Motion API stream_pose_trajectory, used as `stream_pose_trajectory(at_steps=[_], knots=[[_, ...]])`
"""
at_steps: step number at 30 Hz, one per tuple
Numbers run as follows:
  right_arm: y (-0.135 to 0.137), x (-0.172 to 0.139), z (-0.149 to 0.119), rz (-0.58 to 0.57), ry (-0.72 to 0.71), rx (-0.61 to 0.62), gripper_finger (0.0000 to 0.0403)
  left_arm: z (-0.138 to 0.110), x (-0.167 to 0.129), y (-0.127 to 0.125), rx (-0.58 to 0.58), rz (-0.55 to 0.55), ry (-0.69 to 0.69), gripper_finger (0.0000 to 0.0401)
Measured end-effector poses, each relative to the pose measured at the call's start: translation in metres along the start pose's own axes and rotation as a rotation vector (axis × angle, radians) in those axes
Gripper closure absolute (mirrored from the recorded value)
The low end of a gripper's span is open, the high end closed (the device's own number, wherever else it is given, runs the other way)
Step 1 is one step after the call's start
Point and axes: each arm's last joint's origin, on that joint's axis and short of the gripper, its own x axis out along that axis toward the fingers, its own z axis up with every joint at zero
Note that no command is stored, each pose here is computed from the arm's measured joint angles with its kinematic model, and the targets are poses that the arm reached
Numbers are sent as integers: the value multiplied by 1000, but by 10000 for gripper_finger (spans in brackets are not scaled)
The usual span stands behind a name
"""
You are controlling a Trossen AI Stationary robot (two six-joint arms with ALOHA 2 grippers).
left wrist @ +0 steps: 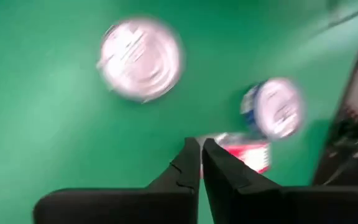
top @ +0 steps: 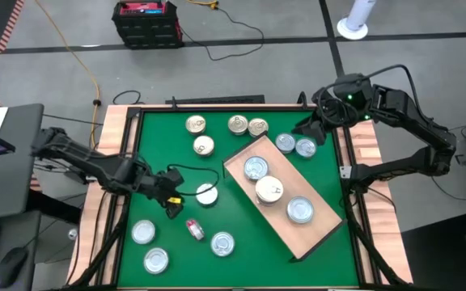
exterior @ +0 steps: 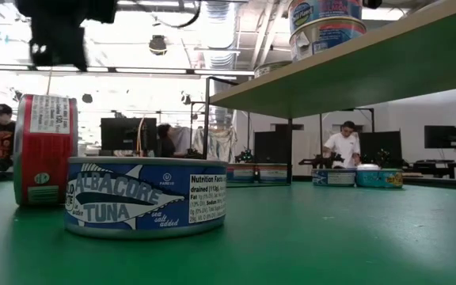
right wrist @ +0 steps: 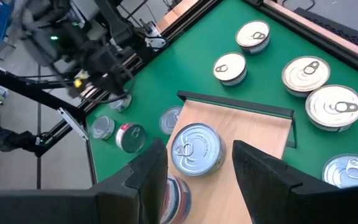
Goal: Stack canned seafood by type on shelf
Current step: Stack the red tuna can on top of the green tuna can on the shelf
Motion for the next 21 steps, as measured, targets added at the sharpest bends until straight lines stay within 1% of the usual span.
stream_pose_trajectory(at_steps=[2, 3, 6, 9, 13, 16, 19, 21], knots=[[0, 0, 0, -4, -2, -3, 198, 4, 3, -9, 30, -11, 18, 360], [0, 0, 0, -9, -5, -8, 198, 6, 5, -15, 76, -23, 36, 348], [-1, 0, 0, -22, -11, -15, 198, 11, 7, -30, 268, -72, 78, 301], [-1, 0, 0, -24, -12, -15, 198, 16, 7, -44, 470, -112, 92, 245], [-1, 0, 0, -24, -12, -15, 198, 20, 8, -56, 724, -125, 112, 165], [-1, 0, 0, -24, -12, -15, 198, 20, 16, -61, 930, -125, 149, 110], [0, 0, 0, -22, -11, -11, 198, 15, 31, -63, 1089, -138, 212, 74], [0, 0, 0, -22, -10, -9, 198, 11, 42, -63, 1175, -145, 255, 66]])
